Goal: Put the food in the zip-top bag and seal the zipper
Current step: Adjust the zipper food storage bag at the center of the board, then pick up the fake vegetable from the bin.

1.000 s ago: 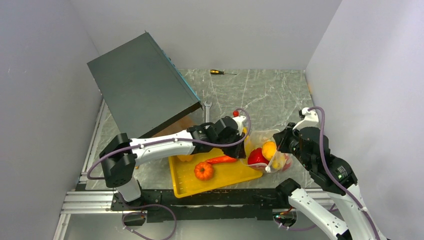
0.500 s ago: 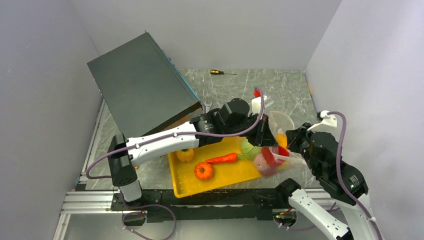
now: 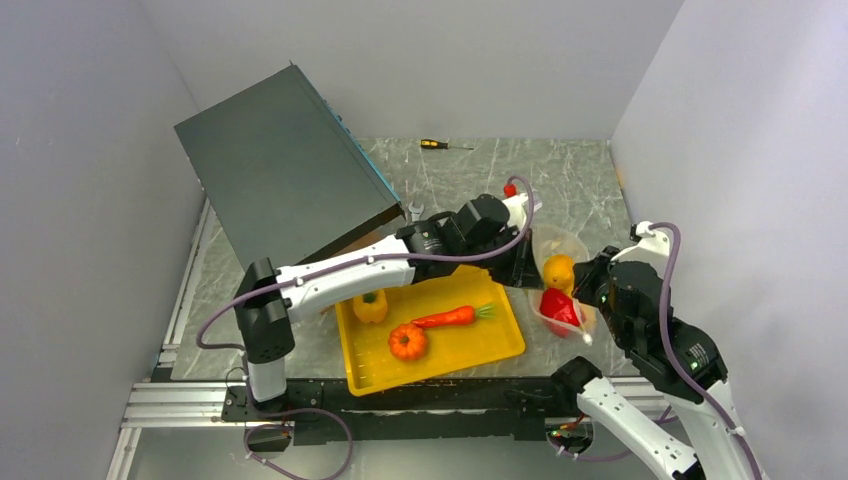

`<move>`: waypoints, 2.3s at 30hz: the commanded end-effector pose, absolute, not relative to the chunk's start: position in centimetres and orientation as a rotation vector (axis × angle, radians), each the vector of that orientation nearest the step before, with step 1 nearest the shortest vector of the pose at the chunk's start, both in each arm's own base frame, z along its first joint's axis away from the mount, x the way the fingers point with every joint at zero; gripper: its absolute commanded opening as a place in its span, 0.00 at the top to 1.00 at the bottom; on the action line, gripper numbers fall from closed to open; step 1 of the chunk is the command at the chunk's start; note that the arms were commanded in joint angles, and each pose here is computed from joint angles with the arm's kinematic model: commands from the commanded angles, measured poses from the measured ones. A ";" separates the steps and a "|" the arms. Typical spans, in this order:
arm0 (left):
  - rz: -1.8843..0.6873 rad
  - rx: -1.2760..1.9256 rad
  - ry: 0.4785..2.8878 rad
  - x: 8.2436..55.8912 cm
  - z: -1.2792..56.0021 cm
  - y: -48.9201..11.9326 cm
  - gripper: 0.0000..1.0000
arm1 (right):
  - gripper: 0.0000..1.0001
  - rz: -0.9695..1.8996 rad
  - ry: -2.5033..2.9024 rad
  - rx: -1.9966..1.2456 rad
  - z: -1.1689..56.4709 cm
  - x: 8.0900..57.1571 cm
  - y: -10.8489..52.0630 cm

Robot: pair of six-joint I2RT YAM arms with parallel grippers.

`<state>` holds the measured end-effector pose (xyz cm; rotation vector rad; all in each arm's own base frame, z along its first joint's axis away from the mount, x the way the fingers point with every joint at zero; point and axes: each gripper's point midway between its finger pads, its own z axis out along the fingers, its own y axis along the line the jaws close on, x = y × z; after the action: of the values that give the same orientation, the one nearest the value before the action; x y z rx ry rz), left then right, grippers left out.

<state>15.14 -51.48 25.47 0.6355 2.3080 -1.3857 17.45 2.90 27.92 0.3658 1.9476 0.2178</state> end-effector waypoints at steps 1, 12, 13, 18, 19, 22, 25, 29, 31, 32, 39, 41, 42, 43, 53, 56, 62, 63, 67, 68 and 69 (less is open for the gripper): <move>-1.518 0.669 2.033 14.2 34.4 -51.6 1.00 | 1.00 0.234 1.818 0.411 32.0 17.5 1.8; -1.458 0.656 2.266 15.0 26.1 -52.6 1.00 | 1.00 0.271 1.897 0.432 27.9 17.7 3.1; -1.428 0.657 2.283 15.1 25.6 -52.4 1.00 | 1.00 0.272 1.904 0.429 27.7 17.8 3.2; -1.302 0.651 2.292 15.8 24.8 -50.4 0.92 | 1.00 0.274 1.896 0.413 28.2 17.9 3.3; -1.279 0.651 2.290 15.9 24.7 -49.9 0.84 | 1.00 0.276 1.895 0.408 28.3 17.9 3.4; -1.221 0.652 2.265 16.1 25.2 -48.4 0.56 | 1.00 0.290 1.897 0.389 28.3 18.0 3.7; -1.163 0.650 2.253 16.2 25.3 -46.8 0.34 | 1.00 0.299 1.910 0.371 28.0 18.1 4.1; -1.048 0.636 2.254 16.3 25.3 -43.4 0.02 | 1.00 0.314 1.926 0.343 27.9 18.2 4.6; -1.009 0.632 2.258 15.9 25.2 -41.5 0.00 | 1.00 0.327 1.928 0.328 28.0 18.1 4.9; -0.983 0.634 2.270 15.6 24.9 -40.5 0.00 | 1.00 0.334 1.930 0.320 28.0 18.0 5.0; -0.781 0.554 2.434 13.6 22.6 -34.1 0.00 | 1.00 0.300 1.979 0.304 27.2 18.2 5.2; -0.740 0.544 2.446 13.1 22.7 -33.4 0.00 | 1.00 0.296 1.995 0.296 26.6 18.2 5.2; -0.719 0.537 2.460 12.8 22.8 -33.1 0.00 | 1.00 0.303 1.986 0.288 26.8 18.1 5.3; -0.684 0.531 2.475 12.8 22.5 -32.8 0.00 | 1.00 0.316 1.973 0.277 26.9 18.1 5.4; -0.448 0.459 2.521 10.5 17.4 -31.5 0.00 | 1.00 0.379 2.081 0.250 25.5 17.3 7.0; -0.306 0.443 2.540 10.9 15.4 -30.1 0.00 | 1.00 0.321 2.041 0.243 26.6 17.7 6.0; -0.140 0.439 2.569 11.4 12.8 -29.3 0.00 | 1.00 0.270 2.047 0.244 27.5 18.0 5.5; -0.142 0.444 2.568 11.4 12.5 -29.3 0.00 | 1.00 0.280 2.041 0.249 27.5 18.0 5.6; -0.099 0.477 2.566 11.6 11.1 -29.0 0.00 | 1.00 0.330 2.033 0.278 27.3 18.1 6.1; -0.066 0.475 2.567 11.7 10.8 -28.7 0.00 | 1.00 0.340 2.040 0.280 27.1 18.1 6.3; -0.038 0.479 2.567 11.8 10.6 -28.5 0.00 | 1.00 0.347 2.046 0.277 27.1 18.1 6.5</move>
<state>10.88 -28.81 10.99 0.5009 2.6000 -0.1101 17.57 5.61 25.41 0.2557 2.1041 0.2661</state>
